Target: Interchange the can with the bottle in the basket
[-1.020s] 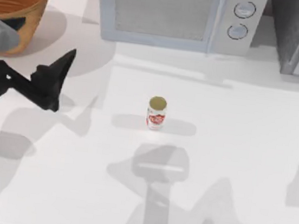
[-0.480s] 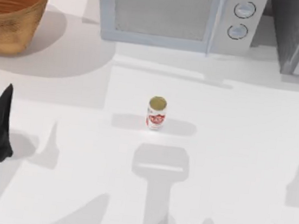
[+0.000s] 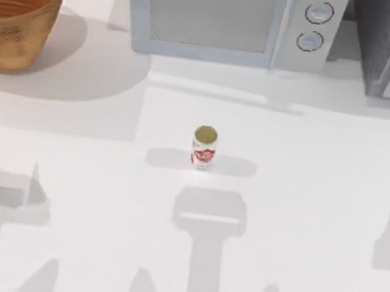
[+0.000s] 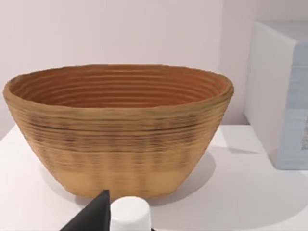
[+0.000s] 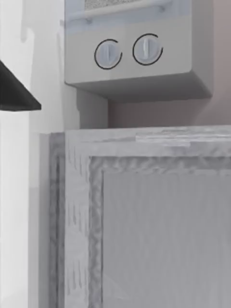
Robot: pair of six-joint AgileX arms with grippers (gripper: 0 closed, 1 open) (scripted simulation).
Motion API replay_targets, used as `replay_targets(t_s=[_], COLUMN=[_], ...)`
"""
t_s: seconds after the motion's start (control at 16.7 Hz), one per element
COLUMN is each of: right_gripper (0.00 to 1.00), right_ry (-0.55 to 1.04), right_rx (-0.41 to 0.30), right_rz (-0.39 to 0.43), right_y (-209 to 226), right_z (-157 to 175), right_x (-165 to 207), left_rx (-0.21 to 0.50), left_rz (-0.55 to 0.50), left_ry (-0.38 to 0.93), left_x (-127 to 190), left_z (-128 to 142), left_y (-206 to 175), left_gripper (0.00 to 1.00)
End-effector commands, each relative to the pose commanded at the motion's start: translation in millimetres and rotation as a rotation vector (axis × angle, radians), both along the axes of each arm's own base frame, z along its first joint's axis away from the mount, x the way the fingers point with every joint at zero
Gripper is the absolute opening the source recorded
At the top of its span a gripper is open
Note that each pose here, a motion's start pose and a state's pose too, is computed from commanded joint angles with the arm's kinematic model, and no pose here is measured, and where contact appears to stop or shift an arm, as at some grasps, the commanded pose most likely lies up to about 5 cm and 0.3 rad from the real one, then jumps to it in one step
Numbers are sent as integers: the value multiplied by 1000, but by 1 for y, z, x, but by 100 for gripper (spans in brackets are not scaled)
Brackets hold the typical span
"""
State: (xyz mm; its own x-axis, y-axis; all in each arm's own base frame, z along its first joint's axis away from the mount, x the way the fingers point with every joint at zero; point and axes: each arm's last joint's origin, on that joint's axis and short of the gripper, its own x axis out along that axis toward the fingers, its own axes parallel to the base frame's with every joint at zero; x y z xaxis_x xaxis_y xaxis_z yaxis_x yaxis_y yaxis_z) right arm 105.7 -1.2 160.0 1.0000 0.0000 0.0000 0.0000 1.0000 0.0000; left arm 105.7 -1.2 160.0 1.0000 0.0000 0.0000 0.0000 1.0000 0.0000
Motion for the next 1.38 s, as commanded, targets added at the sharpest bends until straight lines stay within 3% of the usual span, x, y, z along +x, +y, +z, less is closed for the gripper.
replay_targets(t_s=[0.36, 1.38], right_gripper=[100, 100], right_ry=[0, 0], right_rx=[0, 0], right_rz=[0, 0], right_y=[0, 0], right_z=[0, 0], right_x=[0, 0], left_rx=[1, 21], left_rz=[-2, -11], left_ry=[7, 149], left_x=[1, 44], left_z=[0, -43], left_y=[0, 28], left_gripper=[100, 100])
